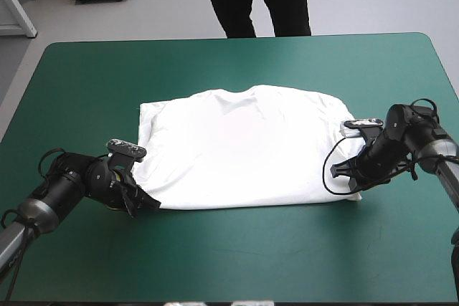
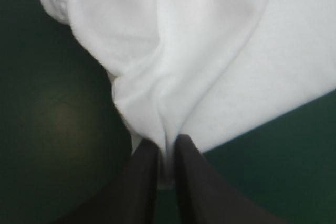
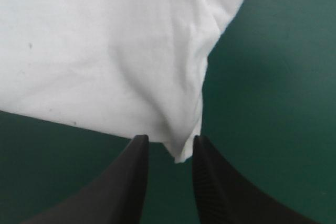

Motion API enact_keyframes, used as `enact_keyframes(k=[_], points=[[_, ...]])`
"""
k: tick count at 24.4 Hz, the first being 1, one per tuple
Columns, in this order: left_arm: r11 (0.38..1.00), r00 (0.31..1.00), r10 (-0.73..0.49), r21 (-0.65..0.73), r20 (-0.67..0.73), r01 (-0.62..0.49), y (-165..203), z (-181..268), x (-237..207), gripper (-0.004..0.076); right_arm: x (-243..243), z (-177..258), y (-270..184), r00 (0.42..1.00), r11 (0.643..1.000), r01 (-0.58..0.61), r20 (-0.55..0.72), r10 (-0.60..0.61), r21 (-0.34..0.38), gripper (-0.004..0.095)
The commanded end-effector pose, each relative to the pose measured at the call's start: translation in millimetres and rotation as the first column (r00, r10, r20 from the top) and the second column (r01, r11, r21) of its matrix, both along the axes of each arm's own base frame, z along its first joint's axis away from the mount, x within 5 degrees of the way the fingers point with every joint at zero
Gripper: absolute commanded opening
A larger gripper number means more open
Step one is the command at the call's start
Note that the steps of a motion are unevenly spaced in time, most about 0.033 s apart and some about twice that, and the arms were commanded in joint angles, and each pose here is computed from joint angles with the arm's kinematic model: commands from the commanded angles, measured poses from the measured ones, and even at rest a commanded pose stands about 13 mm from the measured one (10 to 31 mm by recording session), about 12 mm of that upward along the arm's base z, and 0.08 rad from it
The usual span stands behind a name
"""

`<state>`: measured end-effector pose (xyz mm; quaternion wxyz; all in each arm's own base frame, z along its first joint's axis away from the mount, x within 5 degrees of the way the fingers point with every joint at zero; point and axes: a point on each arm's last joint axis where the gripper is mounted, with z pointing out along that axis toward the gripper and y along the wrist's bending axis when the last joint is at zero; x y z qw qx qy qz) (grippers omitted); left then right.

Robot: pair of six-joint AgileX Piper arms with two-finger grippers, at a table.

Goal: Fold the cloth

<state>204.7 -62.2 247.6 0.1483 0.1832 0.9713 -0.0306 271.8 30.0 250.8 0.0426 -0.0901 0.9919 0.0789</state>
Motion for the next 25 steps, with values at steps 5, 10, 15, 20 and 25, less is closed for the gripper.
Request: enact_keyframes(k=[5,10,15,20,25], points=[[1.0,0.999,-0.022,0.005,-0.025,0.023,0,14,-6,0.0271,-7,28,-6,0.995,0.999,0.013,0.104,-0.009,-0.035,0.0488],[0.999,0.996,-0.018,-0.035,0.088,0.021,-2,58,-2,0.034,-3,57,-17,0.958,0.986,0.125,0.272,-0.091,-0.111,0.0488],[0.991,0.932,0.005,-0.128,0.362,0.045,-4,153,-2,0.034,15,91,-22,0.854,0.966,0.242,0.491,-0.171,-0.085,0.0488],[0.976,0.874,0.024,-0.202,0.486,0.086,-6,199,-7,0.034,39,73,-22,0.853,0.963,0.256,0.488,-0.186,-0.081,0.0493],[0.97,0.881,0.023,-0.222,0.472,0.094,-8,201,-9,0.034,73,27,-19,0.883,0.963,0.254,0.428,-0.194,-0.088,0.0492]])
